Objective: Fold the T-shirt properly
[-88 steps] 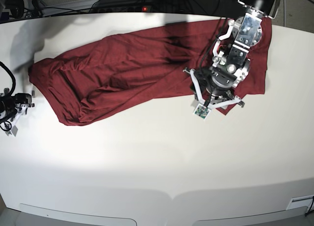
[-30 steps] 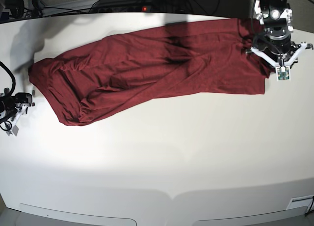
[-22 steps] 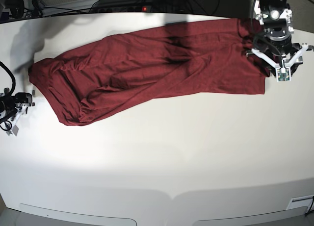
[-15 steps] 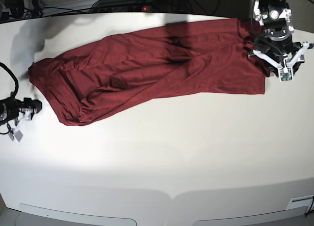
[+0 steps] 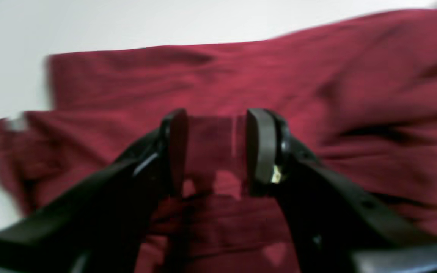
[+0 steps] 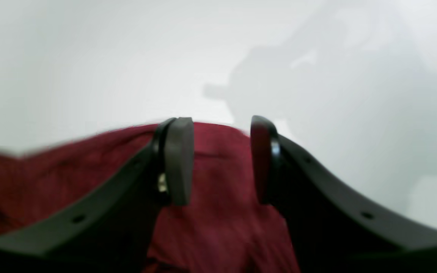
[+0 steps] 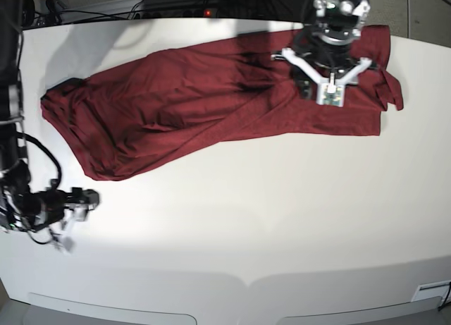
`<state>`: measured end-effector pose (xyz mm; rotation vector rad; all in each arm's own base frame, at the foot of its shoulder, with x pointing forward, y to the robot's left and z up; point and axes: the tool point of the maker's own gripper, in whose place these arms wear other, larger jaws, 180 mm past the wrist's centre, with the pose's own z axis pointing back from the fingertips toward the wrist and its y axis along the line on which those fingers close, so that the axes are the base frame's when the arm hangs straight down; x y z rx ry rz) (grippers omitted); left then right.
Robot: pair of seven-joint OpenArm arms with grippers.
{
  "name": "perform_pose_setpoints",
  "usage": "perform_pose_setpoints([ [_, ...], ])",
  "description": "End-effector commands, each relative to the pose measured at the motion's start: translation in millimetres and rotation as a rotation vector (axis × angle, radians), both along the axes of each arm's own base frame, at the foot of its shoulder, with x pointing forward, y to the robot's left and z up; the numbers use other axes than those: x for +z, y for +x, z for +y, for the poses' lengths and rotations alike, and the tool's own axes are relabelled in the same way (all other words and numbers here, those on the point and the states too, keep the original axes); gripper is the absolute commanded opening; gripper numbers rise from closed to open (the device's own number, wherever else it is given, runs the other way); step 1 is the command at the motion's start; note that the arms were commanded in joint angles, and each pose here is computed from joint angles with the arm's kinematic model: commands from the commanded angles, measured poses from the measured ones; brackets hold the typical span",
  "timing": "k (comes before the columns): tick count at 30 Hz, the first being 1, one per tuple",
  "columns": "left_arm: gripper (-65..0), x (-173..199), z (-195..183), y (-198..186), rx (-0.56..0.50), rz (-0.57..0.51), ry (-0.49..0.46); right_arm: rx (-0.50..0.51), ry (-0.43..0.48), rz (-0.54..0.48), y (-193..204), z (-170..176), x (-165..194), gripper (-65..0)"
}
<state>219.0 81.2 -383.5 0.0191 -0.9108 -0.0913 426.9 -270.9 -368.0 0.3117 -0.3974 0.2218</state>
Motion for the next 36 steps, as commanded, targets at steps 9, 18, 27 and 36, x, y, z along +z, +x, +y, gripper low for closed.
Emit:
perform_pose_setpoints([
  [9, -40.5, 1, -15, -8, -0.034, 0.011, -0.009, 0.213, -0.212, -0.003, 24, 48, -6, -39.8],
  [18, -40.5, 2, -15, -7, -0.034, 0.009, -0.011, 0.327, -0.26, 0.123, 11, 87, -13, -39.8],
  [27, -40.5, 5, -15, -4, -0.034, -0.012, -0.009, 0.329, 0.081, 0.262, -9, 116, 39, -40.0],
  [36, -40.5, 10, -15, 3, -0.034, -0.04, -0.01, 0.238, 0.141, 0.301, -32, 79, 24, -40.0],
])
